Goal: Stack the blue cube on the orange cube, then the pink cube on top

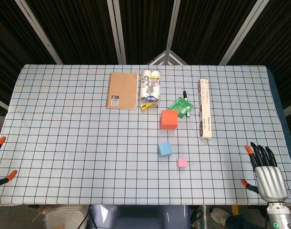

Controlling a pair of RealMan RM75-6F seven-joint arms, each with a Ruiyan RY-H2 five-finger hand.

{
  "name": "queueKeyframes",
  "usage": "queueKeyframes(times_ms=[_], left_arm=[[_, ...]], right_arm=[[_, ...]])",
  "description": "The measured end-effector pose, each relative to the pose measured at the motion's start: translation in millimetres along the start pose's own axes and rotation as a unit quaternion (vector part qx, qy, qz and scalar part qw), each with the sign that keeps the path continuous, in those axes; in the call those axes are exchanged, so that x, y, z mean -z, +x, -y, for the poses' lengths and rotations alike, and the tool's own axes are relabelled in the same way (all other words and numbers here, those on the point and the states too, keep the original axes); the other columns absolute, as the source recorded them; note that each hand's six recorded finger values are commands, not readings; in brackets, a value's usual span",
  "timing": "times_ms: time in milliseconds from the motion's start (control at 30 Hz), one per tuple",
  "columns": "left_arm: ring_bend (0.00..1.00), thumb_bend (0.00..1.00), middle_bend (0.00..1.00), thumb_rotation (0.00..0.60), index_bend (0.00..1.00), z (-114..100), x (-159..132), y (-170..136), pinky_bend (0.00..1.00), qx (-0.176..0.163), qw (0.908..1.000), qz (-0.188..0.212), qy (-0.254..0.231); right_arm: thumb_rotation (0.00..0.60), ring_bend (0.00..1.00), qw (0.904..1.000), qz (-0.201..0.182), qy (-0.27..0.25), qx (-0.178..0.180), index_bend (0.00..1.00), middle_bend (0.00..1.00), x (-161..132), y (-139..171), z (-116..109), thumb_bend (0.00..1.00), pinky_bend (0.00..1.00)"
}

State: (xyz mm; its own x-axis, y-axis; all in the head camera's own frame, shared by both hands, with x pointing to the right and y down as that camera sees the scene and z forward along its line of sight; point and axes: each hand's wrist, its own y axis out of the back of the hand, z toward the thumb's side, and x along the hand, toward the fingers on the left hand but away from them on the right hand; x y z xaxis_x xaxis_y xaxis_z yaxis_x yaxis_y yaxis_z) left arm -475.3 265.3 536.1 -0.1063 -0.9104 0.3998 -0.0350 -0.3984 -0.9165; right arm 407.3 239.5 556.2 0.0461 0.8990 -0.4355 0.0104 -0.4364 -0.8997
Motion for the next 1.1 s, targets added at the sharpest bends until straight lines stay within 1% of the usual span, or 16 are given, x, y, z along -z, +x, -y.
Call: queueKeyframes(times_ms=[467, 700, 767, 867, 933, 1100], left_arm=[[0.0, 0.12, 0.0, 0.6, 0.05, 0.2, -0.9, -0.7, 0.0, 0.0, 1.0, 0.002, 0.001], [0.0, 0.12, 0.0, 0.6, 0.05, -1.3, -1.6, -0.1, 0.0, -0.003, 1.0, 0.001, -0.001], [0.0, 0.12, 0.0, 0.6, 0.05, -1.3, -3.4, 0.0, 0.0, -0.004, 1.0, 0.004, -0.003], [0.0, 0.12, 0.0, 0.6, 0.05, 0.7, -2.8, 0.2, 0.0, 0.0, 1.0, 0.003, -0.003], [0.0, 0.13, 0.0, 0.6, 0.05, 0.7, -1.4, 1.0, 0.0, 0.001, 1.0, -0.001, -0.002], [0.0, 0.12, 0.0, 0.6, 0.05, -0.2, -0.4, 1.1, 0.0, 0.0, 1.0, -0.003, -0.004]], right_arm=[[0.6, 0.0, 1.0, 0.001, 0.004, 0.002, 0.0, 0.0, 0.4, 0.9, -0.5, 0.16, 0.0], [0.6, 0.0, 0.9998, -0.004, 0.014, -0.009, 0.0, 0.0, -2.7, 0.4, 7.0, 0.16, 0.0], [0.6, 0.0, 0.9998, -0.009, 0.016, -0.009, 0.02, 0.0, -5.5, -0.4, 8.2, 0.16, 0.0], [0.6, 0.0, 0.9995, -0.025, 0.015, -0.008, 0.05, 0.0, -14.7, -2.7, 10.6, 0.16, 0.0], [0.6, 0.0, 0.9988, -0.047, 0.007, -0.007, 0.05, 0.0, -27.9, -6.0, 13.9, 0.16, 0.0], [0.6, 0.0, 0.9952, -0.093, -0.003, -0.029, 0.06, 0.0, -61.6, -21.0, 20.3, 0.16, 0.0]])
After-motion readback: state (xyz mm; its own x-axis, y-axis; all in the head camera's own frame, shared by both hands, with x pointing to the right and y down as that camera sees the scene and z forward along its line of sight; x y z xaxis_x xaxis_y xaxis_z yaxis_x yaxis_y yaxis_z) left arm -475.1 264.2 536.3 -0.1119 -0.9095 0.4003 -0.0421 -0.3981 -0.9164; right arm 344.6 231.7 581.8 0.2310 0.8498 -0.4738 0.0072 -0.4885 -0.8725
